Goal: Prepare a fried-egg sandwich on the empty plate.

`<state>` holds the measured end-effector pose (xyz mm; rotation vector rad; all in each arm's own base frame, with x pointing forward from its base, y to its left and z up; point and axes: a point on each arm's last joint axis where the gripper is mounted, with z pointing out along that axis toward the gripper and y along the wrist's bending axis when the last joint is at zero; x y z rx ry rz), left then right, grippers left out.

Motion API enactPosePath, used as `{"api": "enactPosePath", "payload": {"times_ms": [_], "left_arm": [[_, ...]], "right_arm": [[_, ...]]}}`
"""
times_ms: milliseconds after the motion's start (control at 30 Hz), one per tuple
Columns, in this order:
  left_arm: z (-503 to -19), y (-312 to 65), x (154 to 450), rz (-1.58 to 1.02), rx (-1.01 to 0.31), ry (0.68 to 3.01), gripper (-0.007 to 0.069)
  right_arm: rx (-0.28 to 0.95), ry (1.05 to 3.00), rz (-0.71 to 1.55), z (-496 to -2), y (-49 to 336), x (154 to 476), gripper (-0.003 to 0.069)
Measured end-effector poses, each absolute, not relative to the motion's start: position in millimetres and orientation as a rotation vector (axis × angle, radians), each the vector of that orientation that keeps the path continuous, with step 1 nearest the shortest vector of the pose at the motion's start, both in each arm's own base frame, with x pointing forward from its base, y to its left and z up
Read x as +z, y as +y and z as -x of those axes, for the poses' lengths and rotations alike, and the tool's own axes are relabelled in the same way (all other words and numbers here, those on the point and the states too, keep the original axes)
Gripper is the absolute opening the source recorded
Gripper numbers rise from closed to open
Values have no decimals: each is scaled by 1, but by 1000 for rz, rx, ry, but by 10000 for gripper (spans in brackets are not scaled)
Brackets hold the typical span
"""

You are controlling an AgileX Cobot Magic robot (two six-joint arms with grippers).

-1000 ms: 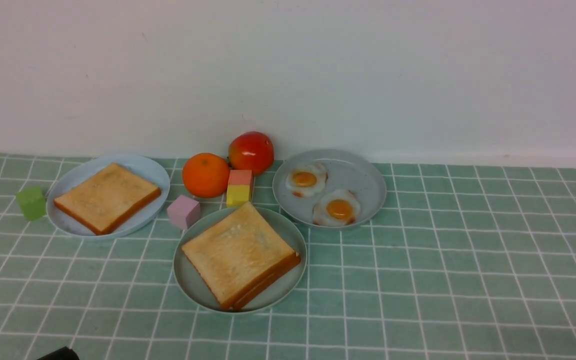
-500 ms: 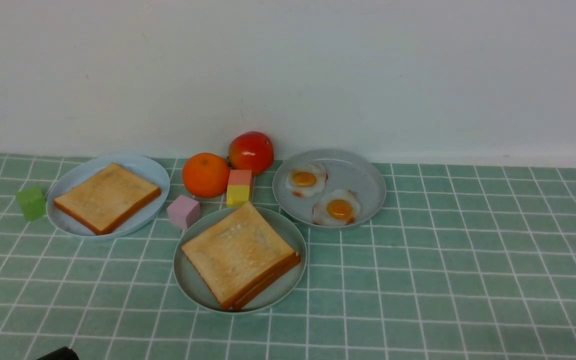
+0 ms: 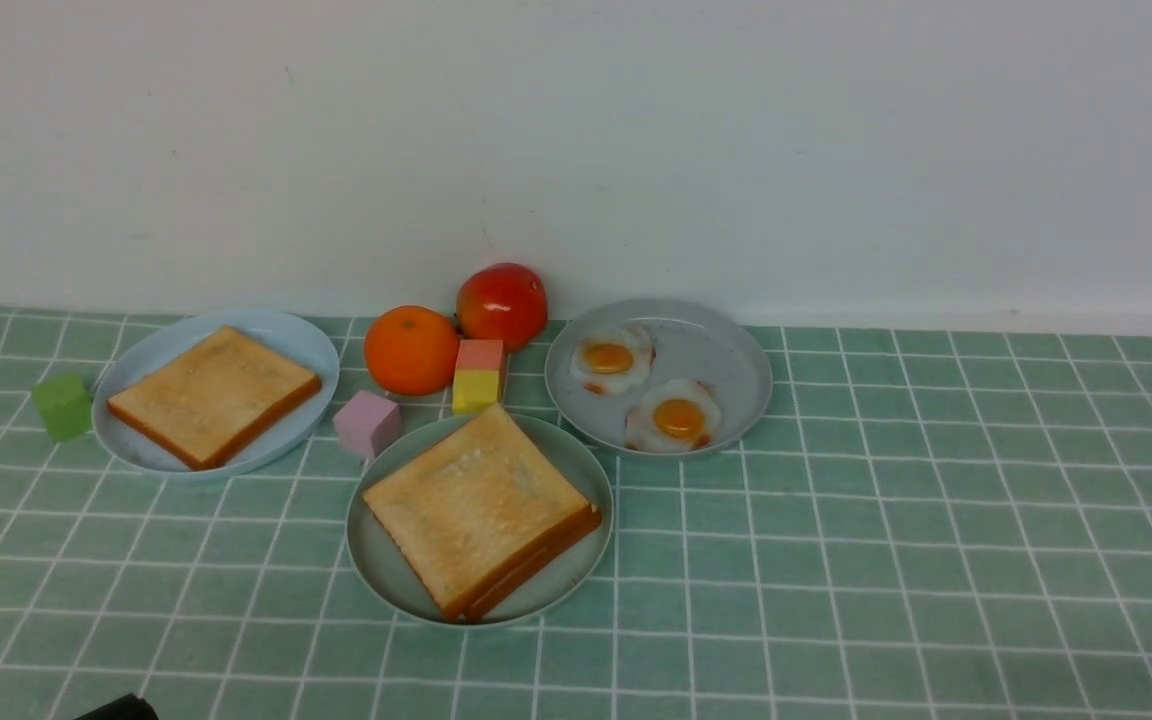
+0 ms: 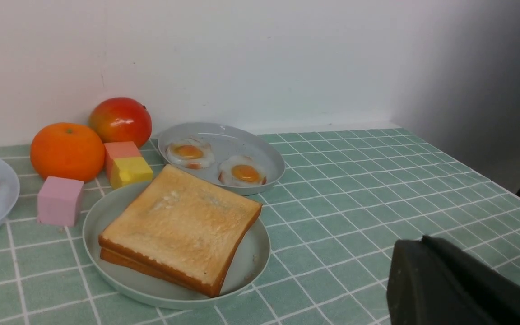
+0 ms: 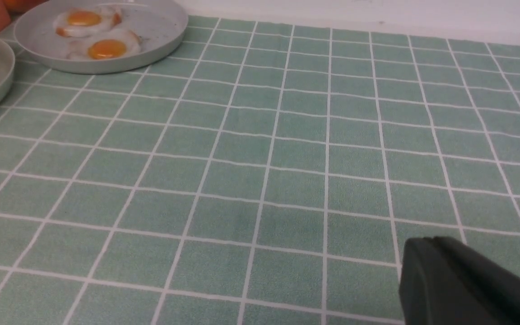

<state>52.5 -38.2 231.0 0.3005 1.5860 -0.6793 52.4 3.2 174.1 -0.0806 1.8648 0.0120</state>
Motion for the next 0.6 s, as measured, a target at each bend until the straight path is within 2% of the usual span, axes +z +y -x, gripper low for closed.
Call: {"api": "enactPosePath", "payload": {"times_ms": [167,367,433,500,600], "left_arm": [[-54,-36,236,-314,-605,1513,-13],[-55,-13,242,-135,-240,1425,-13],[-53,-6,236,-38,-151,1441,-13],[-53,-4,230,3,-123,1456,-13],[-56,1,202,123,-94,1565,-13]], "right_arm": [[11,1866,81,-52,3,174,-6],[11,1866,81,-52,3,174,-3],[11,1866,81,-52,3,174,-2],[11,1866,81,-52,3,174,-1],[11,1865,81,-52,3,174,1]]}}
